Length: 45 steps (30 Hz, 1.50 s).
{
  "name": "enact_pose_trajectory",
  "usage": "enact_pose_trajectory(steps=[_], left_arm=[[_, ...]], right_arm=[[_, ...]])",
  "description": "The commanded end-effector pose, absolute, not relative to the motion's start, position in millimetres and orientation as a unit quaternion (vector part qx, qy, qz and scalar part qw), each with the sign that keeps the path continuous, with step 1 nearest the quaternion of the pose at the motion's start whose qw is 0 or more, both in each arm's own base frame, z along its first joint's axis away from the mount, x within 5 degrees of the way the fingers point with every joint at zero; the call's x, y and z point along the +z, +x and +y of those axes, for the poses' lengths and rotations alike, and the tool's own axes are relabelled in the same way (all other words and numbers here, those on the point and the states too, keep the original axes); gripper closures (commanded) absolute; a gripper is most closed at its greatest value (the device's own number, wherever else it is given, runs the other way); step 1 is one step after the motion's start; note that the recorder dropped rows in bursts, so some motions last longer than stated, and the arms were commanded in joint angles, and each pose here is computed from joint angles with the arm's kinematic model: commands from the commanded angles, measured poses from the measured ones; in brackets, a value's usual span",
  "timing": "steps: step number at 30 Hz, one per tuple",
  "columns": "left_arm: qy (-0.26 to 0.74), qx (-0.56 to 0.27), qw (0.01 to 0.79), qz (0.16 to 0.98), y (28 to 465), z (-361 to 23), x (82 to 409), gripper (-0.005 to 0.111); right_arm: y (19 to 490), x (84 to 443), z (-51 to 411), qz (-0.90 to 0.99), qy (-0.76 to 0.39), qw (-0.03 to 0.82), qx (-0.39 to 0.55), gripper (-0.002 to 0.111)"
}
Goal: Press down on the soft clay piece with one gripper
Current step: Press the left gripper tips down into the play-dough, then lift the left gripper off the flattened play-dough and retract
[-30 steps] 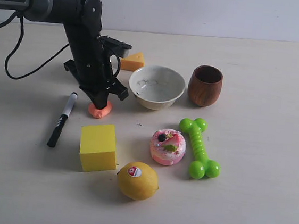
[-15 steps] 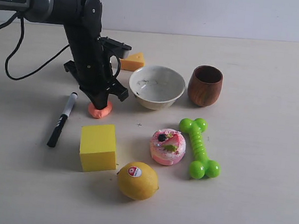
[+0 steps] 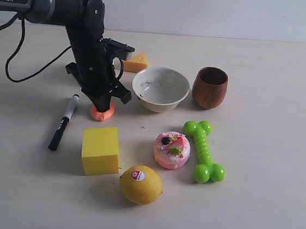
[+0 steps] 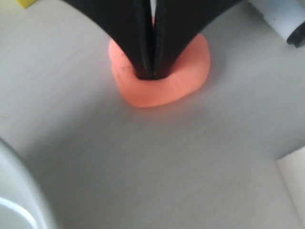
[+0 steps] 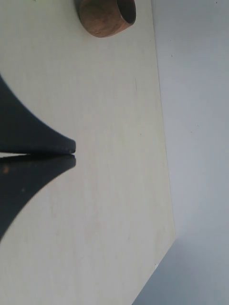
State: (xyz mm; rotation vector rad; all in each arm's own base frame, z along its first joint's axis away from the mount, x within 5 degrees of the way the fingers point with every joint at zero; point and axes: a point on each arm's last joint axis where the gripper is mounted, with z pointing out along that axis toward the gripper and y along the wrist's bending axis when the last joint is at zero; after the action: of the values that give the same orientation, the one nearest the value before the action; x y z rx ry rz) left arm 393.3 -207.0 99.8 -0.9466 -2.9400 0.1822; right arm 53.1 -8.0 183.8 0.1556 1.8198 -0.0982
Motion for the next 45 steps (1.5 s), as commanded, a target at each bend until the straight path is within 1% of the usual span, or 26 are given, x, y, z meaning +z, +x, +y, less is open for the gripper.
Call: enact_pose_trajectory(steps=[1, 10, 13, 15, 17, 19, 25, 32, 37, 38, 40, 43, 45], left_arm=[[-0.311, 0.035, 0.070, -0.947, 384, -202, 64, 0.107], [-0.313, 0.035, 0.065, -0.947, 384, -202, 66, 0.105], [-0.313, 0.035, 0.065, -0.947, 384, -202, 66, 0.094], [-0.313, 0.035, 0.065, -0.947, 384, -202, 66, 0.081], [-0.312, 0.036, 0.064, -0.947, 385, -203, 65, 0.071], [-0.311, 0.036, 0.063, -0.948, 385, -203, 65, 0.065], [-0.310, 0.037, 0.063, -0.948, 385, -203, 67, 0.065], [-0.311, 0.039, 0.050, -0.948, 386, -204, 79, 0.064], [-0.311, 0.040, 0.045, -0.948, 386, -204, 84, 0.048], [-0.311, 0.040, 0.045, -0.948, 386, -204, 84, 0.048], [-0.312, 0.040, 0.043, -0.948, 386, -204, 85, 0.050], [-0.312, 0.042, 0.034, -0.949, 387, -204, 92, 0.058], [-0.313, 0.042, 0.024, -0.949, 388, -204, 98, 0.061]], right_arm=[[53, 183, -8, 0.787, 0.066, 0.612, -0.044, 0.108], [53, 183, -8, 0.787, 0.066, 0.612, -0.044, 0.108], [53, 183, -8, 0.787, 0.066, 0.612, -0.044, 0.108], [53, 183, -8, 0.787, 0.066, 0.612, -0.044, 0.108], [53, 183, -8, 0.787, 0.066, 0.612, -0.044, 0.108], [53, 183, -8, 0.787, 0.066, 0.612, -0.044, 0.108], [53, 183, -8, 0.787, 0.066, 0.612, -0.044, 0.108], [53, 183, -8, 0.786, 0.066, 0.613, -0.043, 0.108], [53, 183, -8, 0.786, 0.066, 0.613, -0.043, 0.108], [53, 183, -8, 0.786, 0.066, 0.613, -0.043, 0.108], [53, 183, -8, 0.786, 0.066, 0.613, -0.043, 0.108], [53, 183, -8, 0.786, 0.066, 0.613, -0.043, 0.108], [53, 183, -8, 0.786, 0.066, 0.613, -0.043, 0.108]])
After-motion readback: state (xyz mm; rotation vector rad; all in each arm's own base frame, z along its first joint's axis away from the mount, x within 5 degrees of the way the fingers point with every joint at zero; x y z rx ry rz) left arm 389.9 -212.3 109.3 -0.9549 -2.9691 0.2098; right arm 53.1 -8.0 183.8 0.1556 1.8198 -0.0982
